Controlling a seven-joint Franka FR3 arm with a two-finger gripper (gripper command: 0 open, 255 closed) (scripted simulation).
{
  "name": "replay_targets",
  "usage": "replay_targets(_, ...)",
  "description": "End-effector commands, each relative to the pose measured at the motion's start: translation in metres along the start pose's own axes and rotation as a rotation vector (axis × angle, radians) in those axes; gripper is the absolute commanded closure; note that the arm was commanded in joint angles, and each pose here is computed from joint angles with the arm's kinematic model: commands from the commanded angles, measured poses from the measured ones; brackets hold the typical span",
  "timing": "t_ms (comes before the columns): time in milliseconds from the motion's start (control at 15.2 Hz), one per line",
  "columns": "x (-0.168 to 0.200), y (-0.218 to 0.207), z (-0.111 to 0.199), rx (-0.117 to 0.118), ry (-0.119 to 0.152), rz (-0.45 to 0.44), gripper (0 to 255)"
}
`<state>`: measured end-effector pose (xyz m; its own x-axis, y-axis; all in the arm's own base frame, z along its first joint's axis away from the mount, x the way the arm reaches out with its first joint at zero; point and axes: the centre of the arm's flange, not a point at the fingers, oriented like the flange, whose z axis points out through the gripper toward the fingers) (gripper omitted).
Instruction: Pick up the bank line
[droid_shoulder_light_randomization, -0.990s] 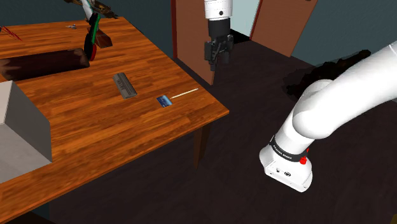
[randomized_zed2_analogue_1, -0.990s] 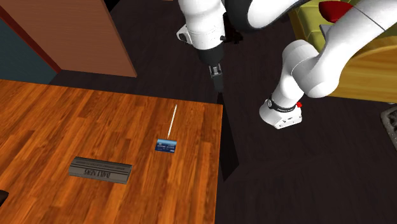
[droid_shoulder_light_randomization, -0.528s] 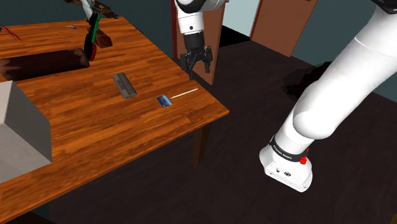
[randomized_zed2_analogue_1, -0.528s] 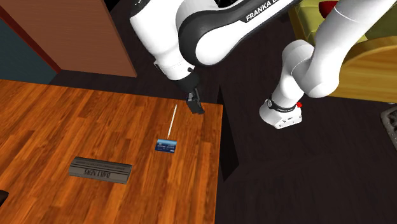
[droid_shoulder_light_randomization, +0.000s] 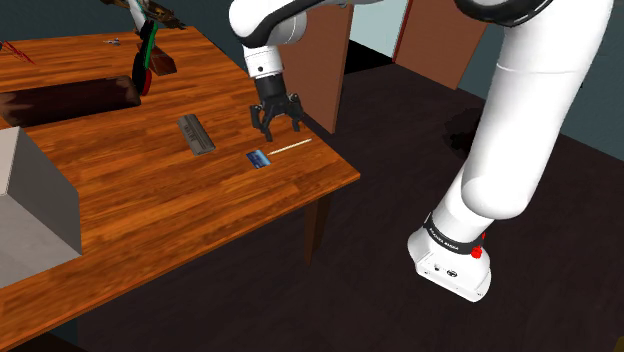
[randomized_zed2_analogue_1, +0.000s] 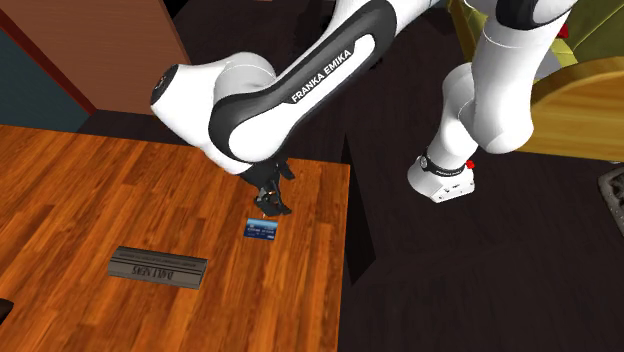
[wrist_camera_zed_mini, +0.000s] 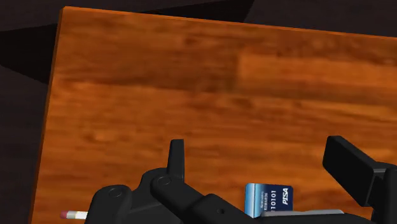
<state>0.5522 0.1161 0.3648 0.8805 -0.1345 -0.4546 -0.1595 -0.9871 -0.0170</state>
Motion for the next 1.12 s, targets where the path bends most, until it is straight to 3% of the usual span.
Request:
replay_targets(0, 0.026, -0.012, 0.008, 0.007, -0.032, 0.021, 0)
replay_targets(396, 0.096, -0.042, 0.036, 0.027, -0.111, 0.073, 0)
replay_targets(990, 0.114, -0.041, 0.071, 0.027, -0.111, 0.073, 0)
replay_targets(1056, 0.114, -0.04, 0.072, 0.027, -0.111, 0.073, 255)
